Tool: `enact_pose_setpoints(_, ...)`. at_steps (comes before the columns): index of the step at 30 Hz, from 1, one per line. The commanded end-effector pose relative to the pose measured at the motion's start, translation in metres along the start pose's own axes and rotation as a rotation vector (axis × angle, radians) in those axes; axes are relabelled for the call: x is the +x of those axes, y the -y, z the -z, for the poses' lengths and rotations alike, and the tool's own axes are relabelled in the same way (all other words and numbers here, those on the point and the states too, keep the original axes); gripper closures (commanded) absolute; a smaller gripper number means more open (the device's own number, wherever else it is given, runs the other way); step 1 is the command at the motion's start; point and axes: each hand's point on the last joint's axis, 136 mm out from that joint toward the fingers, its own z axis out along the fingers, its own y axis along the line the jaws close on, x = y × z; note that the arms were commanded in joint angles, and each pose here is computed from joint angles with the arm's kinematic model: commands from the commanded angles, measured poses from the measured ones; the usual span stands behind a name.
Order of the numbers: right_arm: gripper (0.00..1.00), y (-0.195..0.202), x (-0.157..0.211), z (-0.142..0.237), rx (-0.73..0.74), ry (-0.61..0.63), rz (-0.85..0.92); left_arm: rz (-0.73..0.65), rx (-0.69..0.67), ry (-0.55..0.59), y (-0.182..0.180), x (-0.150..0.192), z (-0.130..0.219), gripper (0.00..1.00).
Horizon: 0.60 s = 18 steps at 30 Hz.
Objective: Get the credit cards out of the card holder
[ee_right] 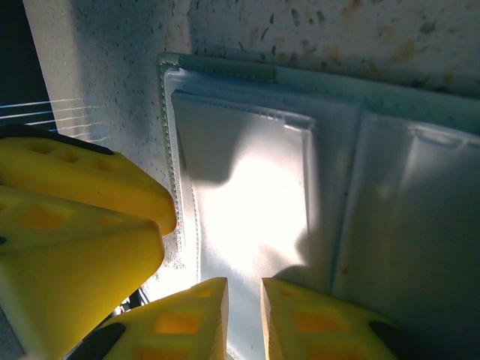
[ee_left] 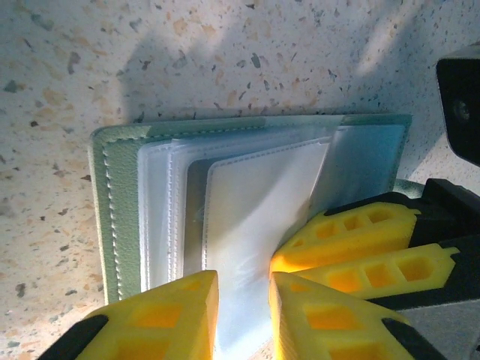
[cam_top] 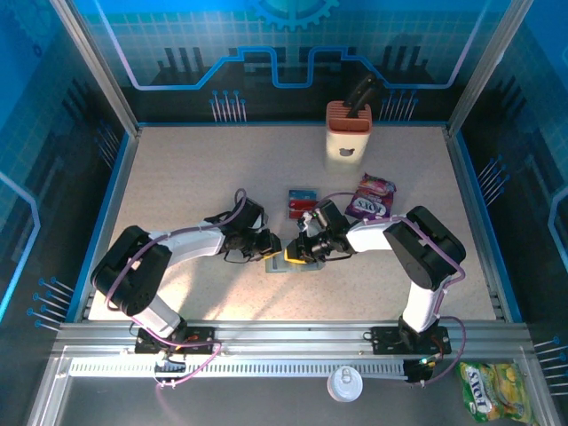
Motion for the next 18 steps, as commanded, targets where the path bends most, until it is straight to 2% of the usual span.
enact_pose_setpoints(1, 0.81, 0.0258, 0.0131, -0.0017, 0.063, -0.032, -0.082, 0.025, -0.042, -0.01, -0.0136, 0.005, -0.0044, 0.75)
enact_pose_setpoints(18, 0.81, 0.0279, 0.0155, -0.0022, 0.06, -0.035, -0.085, 0.049, -0.028, -0.031, -0.0164, 0.0086, -0.0135, 0.74)
